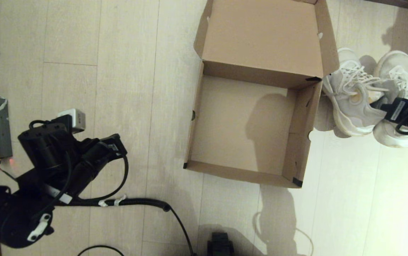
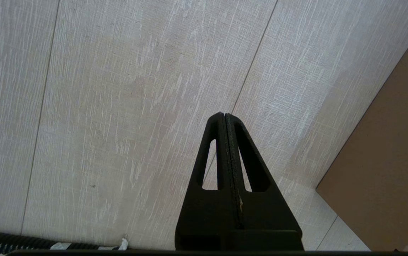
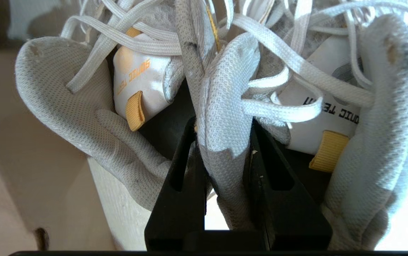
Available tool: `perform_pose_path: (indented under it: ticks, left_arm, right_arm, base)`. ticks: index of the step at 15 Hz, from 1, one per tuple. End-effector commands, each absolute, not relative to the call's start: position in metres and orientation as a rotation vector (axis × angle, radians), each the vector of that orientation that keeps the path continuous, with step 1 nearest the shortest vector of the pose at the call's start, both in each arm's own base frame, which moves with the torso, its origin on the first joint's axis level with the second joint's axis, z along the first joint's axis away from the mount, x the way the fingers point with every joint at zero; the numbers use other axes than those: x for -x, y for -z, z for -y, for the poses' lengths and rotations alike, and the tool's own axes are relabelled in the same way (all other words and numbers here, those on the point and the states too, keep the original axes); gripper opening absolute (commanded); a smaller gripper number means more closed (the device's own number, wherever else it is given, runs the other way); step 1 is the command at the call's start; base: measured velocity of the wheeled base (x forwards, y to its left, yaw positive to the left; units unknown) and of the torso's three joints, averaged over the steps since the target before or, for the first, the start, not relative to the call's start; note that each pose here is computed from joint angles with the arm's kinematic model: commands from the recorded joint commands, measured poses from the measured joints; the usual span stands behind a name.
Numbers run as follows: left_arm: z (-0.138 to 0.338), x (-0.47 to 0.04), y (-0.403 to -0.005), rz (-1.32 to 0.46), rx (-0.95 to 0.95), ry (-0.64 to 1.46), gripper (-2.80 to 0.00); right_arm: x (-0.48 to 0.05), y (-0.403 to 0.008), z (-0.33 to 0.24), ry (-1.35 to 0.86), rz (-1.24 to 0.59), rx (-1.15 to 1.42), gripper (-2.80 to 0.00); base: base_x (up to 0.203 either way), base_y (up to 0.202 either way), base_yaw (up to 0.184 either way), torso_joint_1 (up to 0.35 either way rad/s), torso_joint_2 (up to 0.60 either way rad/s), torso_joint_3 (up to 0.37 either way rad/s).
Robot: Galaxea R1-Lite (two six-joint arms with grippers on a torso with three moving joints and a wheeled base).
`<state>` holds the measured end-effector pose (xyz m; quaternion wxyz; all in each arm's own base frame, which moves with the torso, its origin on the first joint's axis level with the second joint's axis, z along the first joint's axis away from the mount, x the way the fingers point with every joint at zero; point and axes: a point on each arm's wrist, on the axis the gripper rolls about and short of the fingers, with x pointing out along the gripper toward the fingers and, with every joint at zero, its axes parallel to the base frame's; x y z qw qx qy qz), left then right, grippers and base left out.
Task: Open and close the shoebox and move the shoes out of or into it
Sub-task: Put the shoes out of the shoe box, then close the shoe box
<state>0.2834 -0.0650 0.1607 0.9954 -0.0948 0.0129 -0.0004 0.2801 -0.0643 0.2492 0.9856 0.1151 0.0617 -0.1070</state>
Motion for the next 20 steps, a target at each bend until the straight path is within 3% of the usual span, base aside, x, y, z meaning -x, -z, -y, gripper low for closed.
perform_pose_path:
  ticks: [1, 4, 5, 6, 13, 14, 15, 18, 20]
  left_arm:
    - [0.066, -0.285, -0.160, -0.024, 0.190, 0.001, -2.80]
    - [0.065, -0.284, -0.159, -0.027, 0.190, 0.000, -2.80]
    - [0.065, -0.284, -0.157, -0.034, 0.188, -0.002, -2.80]
    - [0.065, -0.283, -0.157, -0.034, 0.189, 0.000, -2.80]
    - [0.066, -0.283, -0.162, -0.016, 0.149, 0.007, -2.80]
    - [0.070, -0.288, -0.166, 0.000, 0.150, 0.024, -2.80]
    - [0.076, -0.295, -0.169, 0.014, 0.147, 0.053, -2.80]
    - [0.098, -0.322, -0.174, 0.057, 0.078, 0.107, -2.80]
    - [0.116, -0.333, -0.160, 0.030, 0.049, 0.148, -2.80]
  right_arm:
    - [-0.291, -0.231, 0.065, 0.204, -0.186, -0.243, -2.80]
    - [-0.295, -0.226, 0.065, 0.184, -0.205, -0.250, -2.80]
    - [-0.295, -0.226, 0.065, 0.186, -0.204, -0.248, -0.34]
    - [-0.295, -0.226, 0.065, 0.189, -0.202, -0.249, 0.00]
    - [-0.274, -0.246, 0.062, 0.193, -0.141, -0.242, 0.00]
    - [-0.265, -0.255, 0.059, 0.185, -0.111, -0.239, -2.54]
    - [-0.259, -0.263, 0.051, 0.155, -0.086, -0.234, -2.80]
    - [-0.262, -0.275, 0.023, 0.046, -0.055, -0.234, -2.80]
    - [-0.279, -0.260, 0.009, -0.006, -0.112, -0.250, -2.80]
  base:
    - [0.000, 0.000, 0.000, 0.000, 0.00, 0.000]
    - [0.000, 0.000, 0.000, 0.000, 0.00, 0.000]
    - [0.000, 0.000, 0.000, 0.000, 0.00, 0.000]
    - [0.000, 0.000, 0.000, 0.000, 0.00, 0.000]
    - [0.000, 0.000, 0.000, 0.000, 0.00, 0.000]
    - [0.000, 0.000, 0.000, 0.000, 0.00, 0.000]
    - [0.000, 0.000, 0.000, 0.000, 0.00, 0.000]
    - [0.000, 0.000, 0.000, 0.000, 0.00, 0.000]
    - [0.000, 0.000, 0.000, 0.000, 0.00, 0.000]
